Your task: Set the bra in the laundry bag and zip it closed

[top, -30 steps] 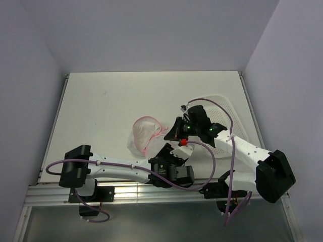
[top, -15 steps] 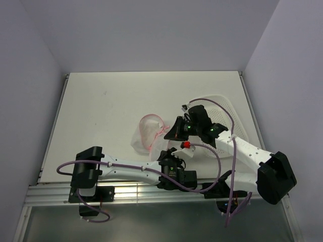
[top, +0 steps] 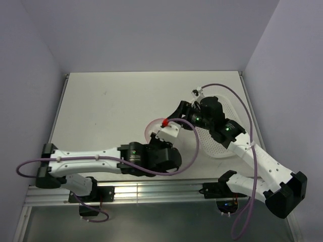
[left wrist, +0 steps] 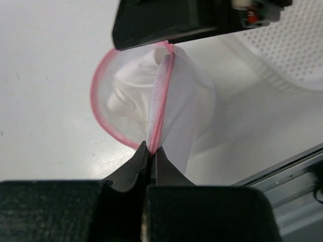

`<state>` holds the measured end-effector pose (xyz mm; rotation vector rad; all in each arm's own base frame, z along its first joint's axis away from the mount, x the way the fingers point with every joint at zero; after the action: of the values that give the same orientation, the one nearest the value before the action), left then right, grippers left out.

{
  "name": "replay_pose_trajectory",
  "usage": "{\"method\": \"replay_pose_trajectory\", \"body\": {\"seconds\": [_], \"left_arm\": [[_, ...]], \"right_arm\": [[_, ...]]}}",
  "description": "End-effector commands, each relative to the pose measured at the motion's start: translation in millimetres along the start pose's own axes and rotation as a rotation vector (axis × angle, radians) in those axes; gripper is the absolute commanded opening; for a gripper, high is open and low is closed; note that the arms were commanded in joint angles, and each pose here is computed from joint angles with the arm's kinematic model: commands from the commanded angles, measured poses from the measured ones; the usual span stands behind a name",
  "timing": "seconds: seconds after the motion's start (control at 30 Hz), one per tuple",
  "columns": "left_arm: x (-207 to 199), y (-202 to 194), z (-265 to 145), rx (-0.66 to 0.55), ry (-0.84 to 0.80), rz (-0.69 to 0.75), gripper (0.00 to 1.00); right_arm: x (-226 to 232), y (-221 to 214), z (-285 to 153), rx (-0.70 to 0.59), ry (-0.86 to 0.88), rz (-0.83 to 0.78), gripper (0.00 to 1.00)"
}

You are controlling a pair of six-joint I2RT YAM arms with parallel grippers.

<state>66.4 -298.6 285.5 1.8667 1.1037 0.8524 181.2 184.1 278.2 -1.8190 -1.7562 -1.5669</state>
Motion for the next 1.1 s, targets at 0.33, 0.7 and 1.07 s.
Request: {"method": "replay_pose_trajectory", "body": {"seconds": [0.33,0.7,1.07], "left_arm": [[59,-7,32,0.041,-0.329,-0.344,0.00],[87,9,43,-0.002,-0.461,-0.529,0.00],[115,-4,65,0.016,-0.675,-0.686,0.00]], "right_arm": [[-13,8,-29,-0.186,-0.166,-0.100,0.79],[-48,-44,-27,-0.097,-0.026,-0.106,0.71],[-63,-58,-9,-0.137,0.078,-0.118,0.70]]}}
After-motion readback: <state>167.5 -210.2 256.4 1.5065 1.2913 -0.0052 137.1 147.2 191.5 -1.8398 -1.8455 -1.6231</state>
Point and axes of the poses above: each gripper's point midway between its finger pads, its own z axis out along the fingers, its own x axis along the line the jaws close on, y = z × x, the point moved 9 cm from there along -z, back along the fingers, and after that the axes turned 1 degree about -z, right-handed, at the moved point
